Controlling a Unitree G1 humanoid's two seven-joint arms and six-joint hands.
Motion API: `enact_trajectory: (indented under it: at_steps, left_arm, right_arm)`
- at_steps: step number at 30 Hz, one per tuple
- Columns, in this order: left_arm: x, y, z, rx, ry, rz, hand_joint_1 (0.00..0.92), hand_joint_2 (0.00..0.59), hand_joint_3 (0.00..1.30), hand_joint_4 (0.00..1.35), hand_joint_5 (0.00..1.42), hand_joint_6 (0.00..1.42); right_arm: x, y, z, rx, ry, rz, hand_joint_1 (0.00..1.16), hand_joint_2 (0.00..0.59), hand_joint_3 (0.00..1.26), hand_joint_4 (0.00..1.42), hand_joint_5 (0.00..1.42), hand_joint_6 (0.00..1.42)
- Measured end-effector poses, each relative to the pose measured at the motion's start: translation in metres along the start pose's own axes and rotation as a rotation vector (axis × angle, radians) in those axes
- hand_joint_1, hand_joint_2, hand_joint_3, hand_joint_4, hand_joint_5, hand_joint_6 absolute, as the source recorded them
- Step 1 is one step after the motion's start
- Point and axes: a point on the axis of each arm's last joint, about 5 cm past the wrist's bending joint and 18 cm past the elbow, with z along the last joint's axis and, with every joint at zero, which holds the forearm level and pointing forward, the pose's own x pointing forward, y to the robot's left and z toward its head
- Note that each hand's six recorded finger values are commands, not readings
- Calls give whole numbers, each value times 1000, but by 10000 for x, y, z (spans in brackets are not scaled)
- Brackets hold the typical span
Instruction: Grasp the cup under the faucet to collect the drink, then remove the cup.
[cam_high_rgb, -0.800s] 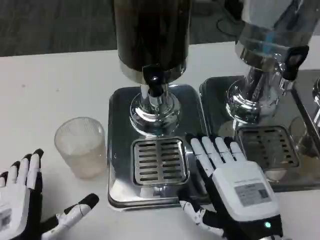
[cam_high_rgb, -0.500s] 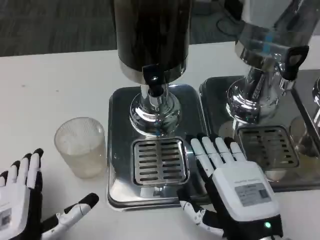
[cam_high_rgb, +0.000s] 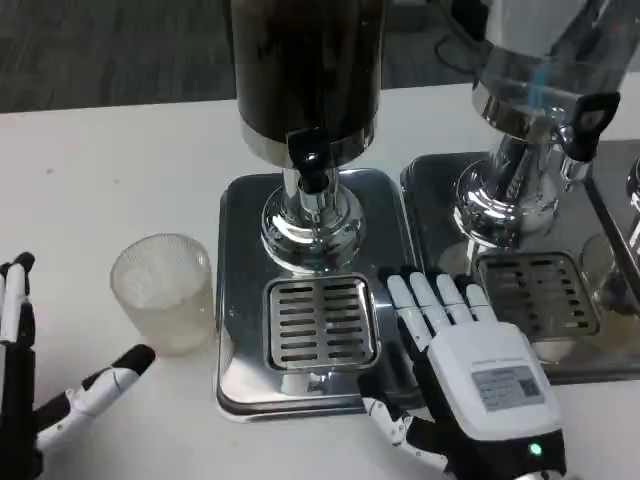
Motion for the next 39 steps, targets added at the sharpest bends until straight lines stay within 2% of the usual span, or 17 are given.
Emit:
enact_trajectory:
  at_steps: [4,7,9,11,14,17,22,30,39]
  left_arm:
    - [116,9,-100,-18,-1,32,0,17,0,0,0,0]
    - [189,3,-119,-29,-47,67,0,0,0,0,0,0]
    - [267,-22,-113,-78,-67,67,0,0,0,0,0,0]
    - [315,-48,-114,-120,-74,45,0,0,0,0,0,0]
    - [376,-126,-119,-185,-78,-29,22,0,0,0,0,0]
    - [402,-189,-126,-195,-88,-75,40,0,0,0,0,0]
    - [454,-254,-108,-212,-116,-110,69,0,0,0,0,0]
    - [521,-316,-61,-204,-142,-144,166,5,0,0,60,32]
    - [641,-363,-46,-217,-112,-136,178,12,0,0,179,125]
  right_arm:
    - [-10,21,48,17,18,-1,321,403,0,0,0,0]
    - [-4,26,70,25,26,-16,324,403,0,0,0,0]
    - [-1,29,75,25,32,-20,326,403,0,0,0,0]
    - [-3,33,75,25,34,-22,328,403,0,0,0,0]
    - [2,32,71,23,36,-27,331,403,0,0,0,1]
    - [4,36,67,21,37,-26,333,403,0,0,0,2]
    - [13,34,68,21,36,-30,335,403,0,0,0,11]
    - [16,32,62,17,34,-31,329,409,0,0,0,16]
    - [9,34,58,15,41,-29,323,410,0,0,0,26]
